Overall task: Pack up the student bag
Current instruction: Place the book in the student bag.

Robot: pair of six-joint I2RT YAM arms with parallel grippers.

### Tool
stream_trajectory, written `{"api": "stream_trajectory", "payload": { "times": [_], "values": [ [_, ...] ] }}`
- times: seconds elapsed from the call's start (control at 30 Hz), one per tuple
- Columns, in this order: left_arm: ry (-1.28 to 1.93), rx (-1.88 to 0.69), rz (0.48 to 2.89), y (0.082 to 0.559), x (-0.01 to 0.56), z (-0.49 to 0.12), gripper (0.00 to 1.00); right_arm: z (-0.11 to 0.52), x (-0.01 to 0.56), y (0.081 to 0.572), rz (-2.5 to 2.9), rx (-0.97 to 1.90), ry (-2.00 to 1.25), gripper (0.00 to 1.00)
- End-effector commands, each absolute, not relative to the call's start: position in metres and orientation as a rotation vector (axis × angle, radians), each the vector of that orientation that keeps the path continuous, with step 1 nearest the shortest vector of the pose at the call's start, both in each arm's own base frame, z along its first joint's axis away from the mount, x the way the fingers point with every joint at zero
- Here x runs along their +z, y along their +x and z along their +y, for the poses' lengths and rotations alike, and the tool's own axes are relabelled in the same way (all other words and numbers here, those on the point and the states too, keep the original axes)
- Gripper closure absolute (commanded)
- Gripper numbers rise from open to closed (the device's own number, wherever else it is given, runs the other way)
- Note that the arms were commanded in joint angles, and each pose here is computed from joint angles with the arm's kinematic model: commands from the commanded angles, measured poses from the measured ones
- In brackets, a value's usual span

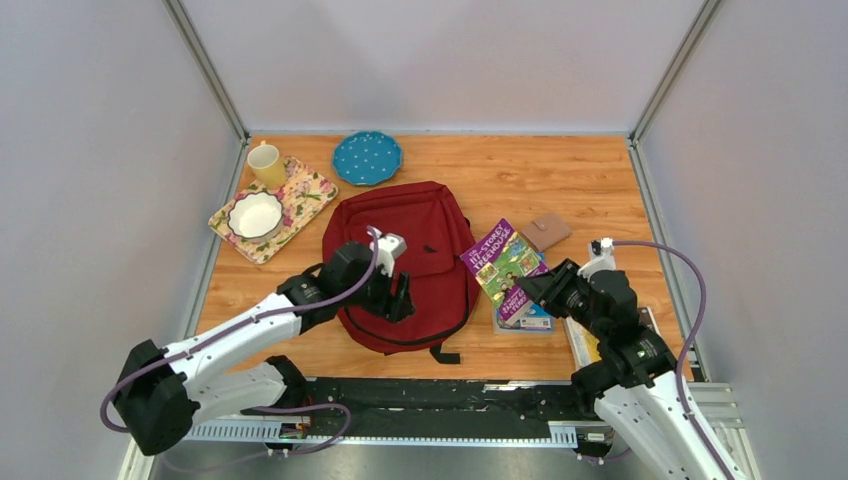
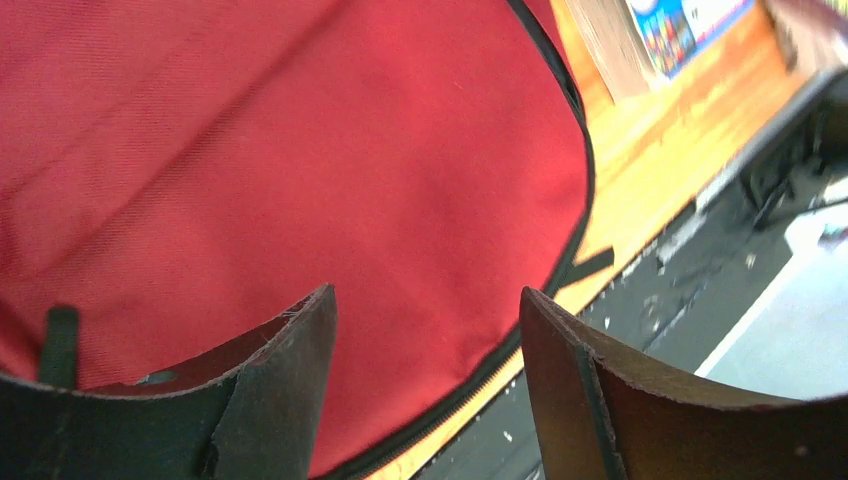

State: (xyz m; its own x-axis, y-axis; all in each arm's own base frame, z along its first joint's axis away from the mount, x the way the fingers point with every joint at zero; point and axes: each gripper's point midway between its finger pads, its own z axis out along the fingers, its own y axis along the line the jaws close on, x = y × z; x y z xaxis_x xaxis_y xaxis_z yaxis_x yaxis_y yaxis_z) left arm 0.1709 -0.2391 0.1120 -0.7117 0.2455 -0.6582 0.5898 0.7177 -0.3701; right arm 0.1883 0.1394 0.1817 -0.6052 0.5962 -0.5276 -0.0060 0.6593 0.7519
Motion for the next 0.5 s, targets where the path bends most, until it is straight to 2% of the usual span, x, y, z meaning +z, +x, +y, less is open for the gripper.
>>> {"api": "stream_trajectory", "payload": {
  "times": [0.0, 0.2, 0.47],
  "values": [
    [0.924, -0.661, 2.246, 0.166, 0.121, -0.258, 0.29, 0.117, 0.234, 0.194, 1.900, 0.849, 0.443, 1.00],
    [1.214, -0.521, 2.227, 0.149, 0.105, -0.287, 0.29, 0.113, 0.246, 0.187, 1.878, 0.853, 0.446, 1.00],
    [1.285, -0.408, 2.242, 0.155, 0.088, -0.297, 0.32, 0.113, 0.247, 0.183, 1.883, 0.860, 0.437, 1.00]
  ]
}}
